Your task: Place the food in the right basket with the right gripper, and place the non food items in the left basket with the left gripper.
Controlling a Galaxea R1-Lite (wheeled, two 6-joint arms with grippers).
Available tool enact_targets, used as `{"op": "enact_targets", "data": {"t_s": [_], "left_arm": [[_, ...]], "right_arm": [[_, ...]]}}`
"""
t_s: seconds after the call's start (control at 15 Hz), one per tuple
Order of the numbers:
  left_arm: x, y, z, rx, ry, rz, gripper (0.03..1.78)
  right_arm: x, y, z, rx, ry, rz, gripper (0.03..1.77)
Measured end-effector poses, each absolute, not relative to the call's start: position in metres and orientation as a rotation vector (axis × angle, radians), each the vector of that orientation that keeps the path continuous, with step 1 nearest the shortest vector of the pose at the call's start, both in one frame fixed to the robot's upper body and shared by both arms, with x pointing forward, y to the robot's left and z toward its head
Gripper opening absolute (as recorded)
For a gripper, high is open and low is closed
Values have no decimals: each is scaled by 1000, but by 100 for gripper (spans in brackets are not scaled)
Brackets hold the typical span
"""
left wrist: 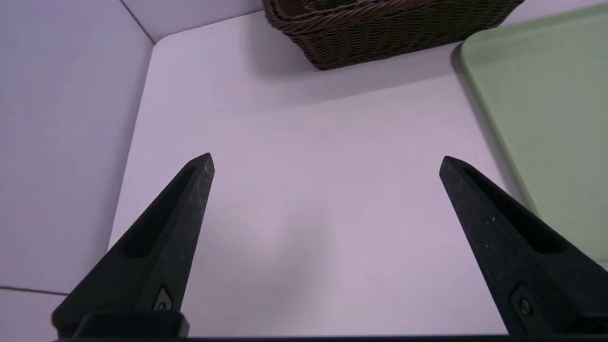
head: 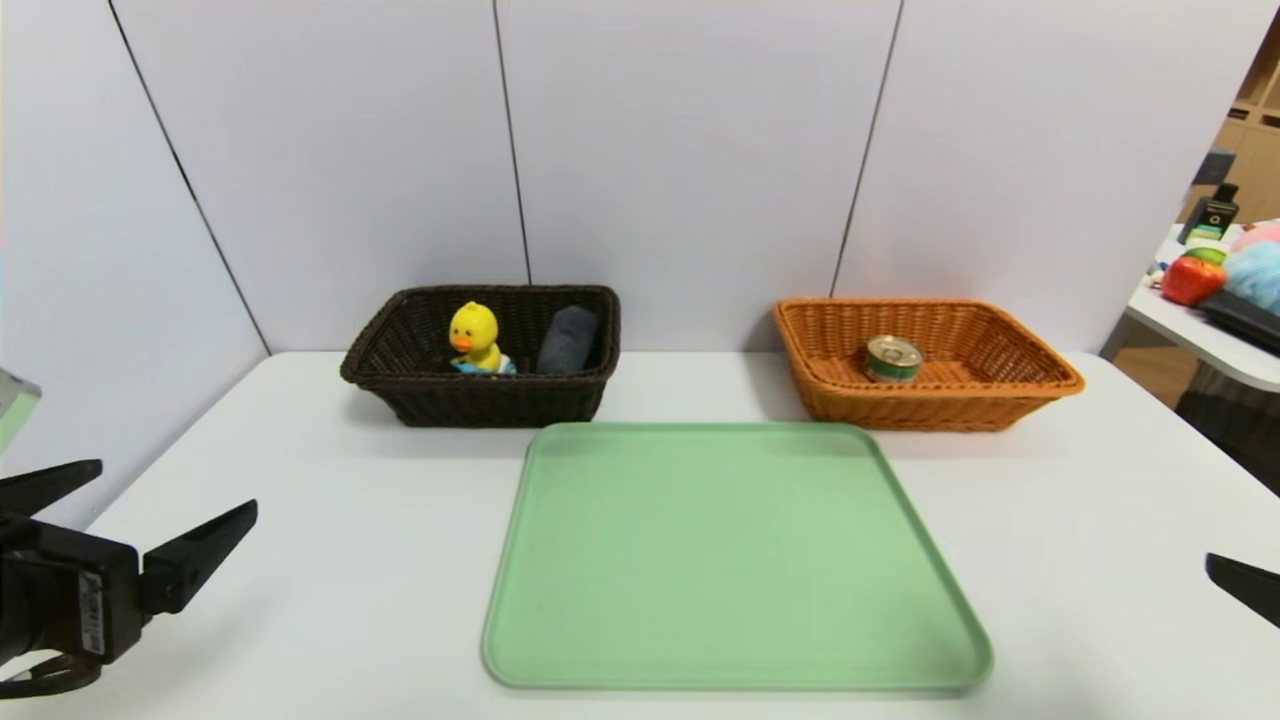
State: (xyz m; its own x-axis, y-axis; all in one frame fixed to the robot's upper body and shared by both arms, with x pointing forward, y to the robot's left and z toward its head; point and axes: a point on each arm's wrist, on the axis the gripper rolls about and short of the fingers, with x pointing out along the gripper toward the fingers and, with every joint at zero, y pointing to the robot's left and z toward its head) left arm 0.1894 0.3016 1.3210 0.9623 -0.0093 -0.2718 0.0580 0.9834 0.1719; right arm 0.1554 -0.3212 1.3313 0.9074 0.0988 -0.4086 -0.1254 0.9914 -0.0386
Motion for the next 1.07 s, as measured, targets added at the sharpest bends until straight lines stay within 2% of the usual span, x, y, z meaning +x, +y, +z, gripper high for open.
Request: {"op": "enact_targets", "data": {"t_s": [0.6, 1.07], "left_arm": [[147, 332, 1293, 205, 227, 91, 169], [119, 336, 1268, 190, 187, 121, 169]], "right_arm": [[103, -339, 1318, -54, 316, -58, 169], [76, -338, 1309, -32, 244, -55, 169]]}}
